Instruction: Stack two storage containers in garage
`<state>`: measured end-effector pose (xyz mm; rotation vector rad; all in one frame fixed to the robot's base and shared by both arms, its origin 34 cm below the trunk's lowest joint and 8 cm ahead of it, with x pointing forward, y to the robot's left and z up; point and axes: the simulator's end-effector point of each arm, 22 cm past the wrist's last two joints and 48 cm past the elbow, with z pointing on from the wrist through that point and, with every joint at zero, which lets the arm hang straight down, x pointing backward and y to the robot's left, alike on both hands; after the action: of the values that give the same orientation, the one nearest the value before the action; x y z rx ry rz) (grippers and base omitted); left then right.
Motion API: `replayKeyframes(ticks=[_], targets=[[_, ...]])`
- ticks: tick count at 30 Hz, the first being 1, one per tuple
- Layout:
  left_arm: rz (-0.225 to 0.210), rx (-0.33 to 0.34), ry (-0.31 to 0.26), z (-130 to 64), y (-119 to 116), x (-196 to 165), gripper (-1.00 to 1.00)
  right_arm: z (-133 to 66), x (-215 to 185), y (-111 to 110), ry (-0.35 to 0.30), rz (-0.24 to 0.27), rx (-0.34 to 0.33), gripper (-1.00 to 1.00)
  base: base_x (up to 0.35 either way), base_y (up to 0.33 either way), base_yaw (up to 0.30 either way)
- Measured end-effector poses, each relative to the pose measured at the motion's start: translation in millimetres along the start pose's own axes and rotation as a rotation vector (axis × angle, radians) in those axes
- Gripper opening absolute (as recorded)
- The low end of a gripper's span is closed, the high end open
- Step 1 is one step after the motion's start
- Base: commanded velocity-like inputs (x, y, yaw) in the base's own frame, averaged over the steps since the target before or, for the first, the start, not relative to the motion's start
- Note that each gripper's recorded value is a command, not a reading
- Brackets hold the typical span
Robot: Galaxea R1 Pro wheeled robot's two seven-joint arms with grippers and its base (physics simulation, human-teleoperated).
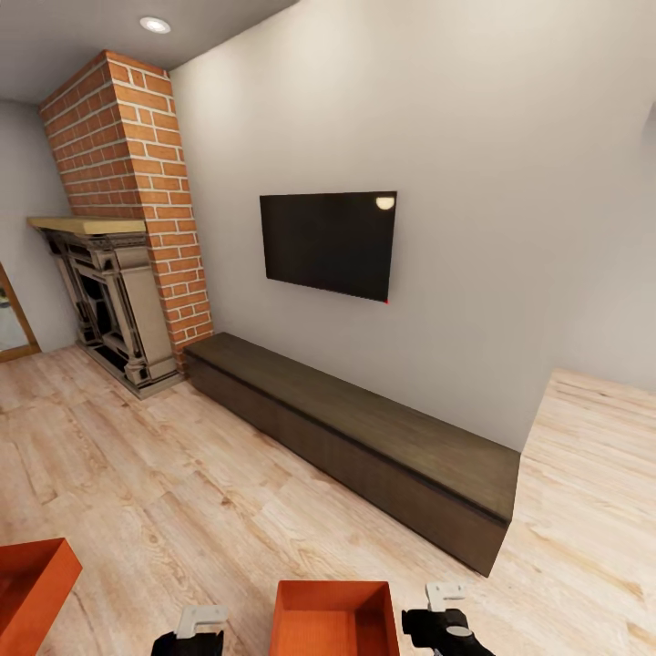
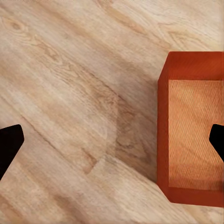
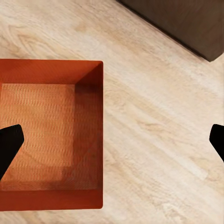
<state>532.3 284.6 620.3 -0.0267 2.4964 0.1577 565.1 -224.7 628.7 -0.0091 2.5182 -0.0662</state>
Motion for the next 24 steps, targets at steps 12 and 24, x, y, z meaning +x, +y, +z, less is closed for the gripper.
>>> replayKeyframes(ticks=[12,24], targets=[[-0.012,-0.003,-0.098,-0.9,2,-20,1.00,0.3,-4,-1,-0.008,0.000,-0.003,1.00,0.000,0.000,0.000],[-0.013,-0.003,-0.109,-1.1,2,-20,1.00,0.4,-4,-1,-0.008,0.000,-0.004,1.00,0.000,0.000,0.000]])
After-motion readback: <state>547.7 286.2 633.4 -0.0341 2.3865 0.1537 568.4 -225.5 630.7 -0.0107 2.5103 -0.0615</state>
